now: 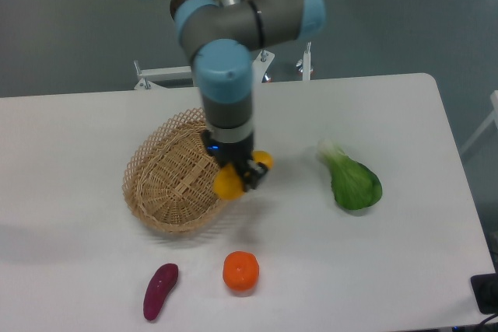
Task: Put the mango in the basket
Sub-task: 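Carry the held mango over the wicker basket and lower it inside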
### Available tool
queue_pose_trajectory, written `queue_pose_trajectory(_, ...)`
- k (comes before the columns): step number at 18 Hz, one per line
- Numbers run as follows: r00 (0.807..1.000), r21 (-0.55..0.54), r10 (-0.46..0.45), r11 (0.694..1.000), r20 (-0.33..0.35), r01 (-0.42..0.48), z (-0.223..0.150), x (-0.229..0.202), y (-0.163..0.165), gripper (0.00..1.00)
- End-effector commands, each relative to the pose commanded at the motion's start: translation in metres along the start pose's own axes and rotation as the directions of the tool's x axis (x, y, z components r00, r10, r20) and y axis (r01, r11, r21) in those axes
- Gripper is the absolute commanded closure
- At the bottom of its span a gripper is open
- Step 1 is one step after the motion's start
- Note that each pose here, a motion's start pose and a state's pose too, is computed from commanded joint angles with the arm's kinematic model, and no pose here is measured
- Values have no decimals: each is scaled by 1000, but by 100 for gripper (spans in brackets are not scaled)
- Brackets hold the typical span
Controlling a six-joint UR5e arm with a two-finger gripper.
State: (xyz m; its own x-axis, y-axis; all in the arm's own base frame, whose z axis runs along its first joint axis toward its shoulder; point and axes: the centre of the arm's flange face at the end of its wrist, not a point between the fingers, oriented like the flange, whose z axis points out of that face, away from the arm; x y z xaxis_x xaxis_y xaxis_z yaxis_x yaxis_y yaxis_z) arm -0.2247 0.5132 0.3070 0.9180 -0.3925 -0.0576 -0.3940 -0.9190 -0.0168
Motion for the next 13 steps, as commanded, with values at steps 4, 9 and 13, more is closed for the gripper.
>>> queue_pose_trajectory(4, 1000, -9, 23, 1000, -19, -23, 8, 17, -8, 62)
queue_pose_trajectory(9, 999, -9, -18, 1000, -32, 18, 13, 38, -29, 62)
queue_pose_trajectory(13, 994, 30, -68, 997, -81, 71, 20, 51, -39, 62)
